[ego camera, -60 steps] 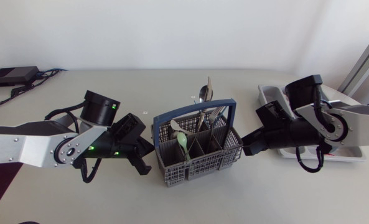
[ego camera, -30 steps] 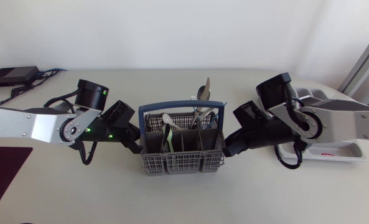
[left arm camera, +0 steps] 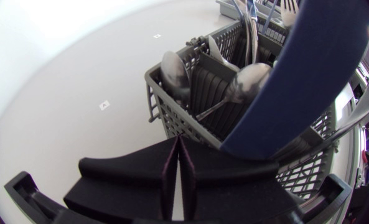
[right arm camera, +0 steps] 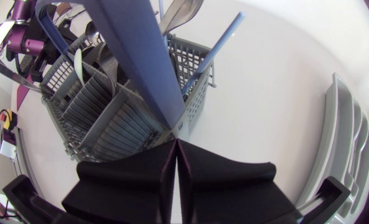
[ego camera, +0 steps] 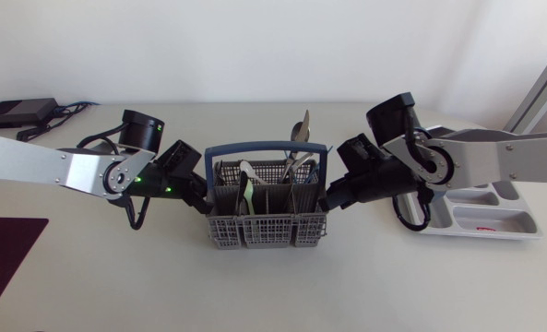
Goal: Sort the cutlery from the basket into the organizer compartments.
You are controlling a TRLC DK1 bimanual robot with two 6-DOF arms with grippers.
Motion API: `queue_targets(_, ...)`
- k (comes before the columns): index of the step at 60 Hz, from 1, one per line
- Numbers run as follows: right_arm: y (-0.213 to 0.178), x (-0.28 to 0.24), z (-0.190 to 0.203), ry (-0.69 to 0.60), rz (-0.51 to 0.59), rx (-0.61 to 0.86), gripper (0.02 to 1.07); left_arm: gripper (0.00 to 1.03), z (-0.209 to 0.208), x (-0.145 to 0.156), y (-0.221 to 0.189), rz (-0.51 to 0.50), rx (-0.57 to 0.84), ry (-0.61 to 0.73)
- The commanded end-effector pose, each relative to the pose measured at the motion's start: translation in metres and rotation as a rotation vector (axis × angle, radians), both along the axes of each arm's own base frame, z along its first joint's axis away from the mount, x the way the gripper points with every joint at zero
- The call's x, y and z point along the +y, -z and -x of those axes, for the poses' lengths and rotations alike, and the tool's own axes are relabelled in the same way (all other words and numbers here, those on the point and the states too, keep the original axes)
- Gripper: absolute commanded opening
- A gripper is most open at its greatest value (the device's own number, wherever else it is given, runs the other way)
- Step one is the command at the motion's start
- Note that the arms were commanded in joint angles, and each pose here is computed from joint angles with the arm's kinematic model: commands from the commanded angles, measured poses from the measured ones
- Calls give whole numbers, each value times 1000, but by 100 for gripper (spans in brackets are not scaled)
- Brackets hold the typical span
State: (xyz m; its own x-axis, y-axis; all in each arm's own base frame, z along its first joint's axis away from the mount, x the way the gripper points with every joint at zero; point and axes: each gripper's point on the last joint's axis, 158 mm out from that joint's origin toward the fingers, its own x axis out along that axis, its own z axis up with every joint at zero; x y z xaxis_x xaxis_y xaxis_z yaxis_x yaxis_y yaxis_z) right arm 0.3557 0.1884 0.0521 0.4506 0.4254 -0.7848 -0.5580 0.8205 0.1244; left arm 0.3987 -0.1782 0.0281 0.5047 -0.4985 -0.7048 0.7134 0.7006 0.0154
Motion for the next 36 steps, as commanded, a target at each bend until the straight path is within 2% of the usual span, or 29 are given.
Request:
queue_targets(1, -15, 21, -15, -17, -45, -54, 8, 4, -10, -15, -5, 20, -30, 54)
queue_targets(16, -9, 16, -17, 1, -25, -61, 8, 4, -12, -19, -3, 20, -24, 57)
queue_targets(28, 4, -4, -5, 29, 9, -42, 12, 4, 8, -8, 7, 0, 6, 53)
queue_targets(31, 3, -10, -1, 38, 16, -48, 22, 4, 15, -2, 5, -9, 2, 46)
queue_targets(36, -2, -17, 4, 43, 18, -65, 30, 4, 22, 6, 0, -21, -10, 30)
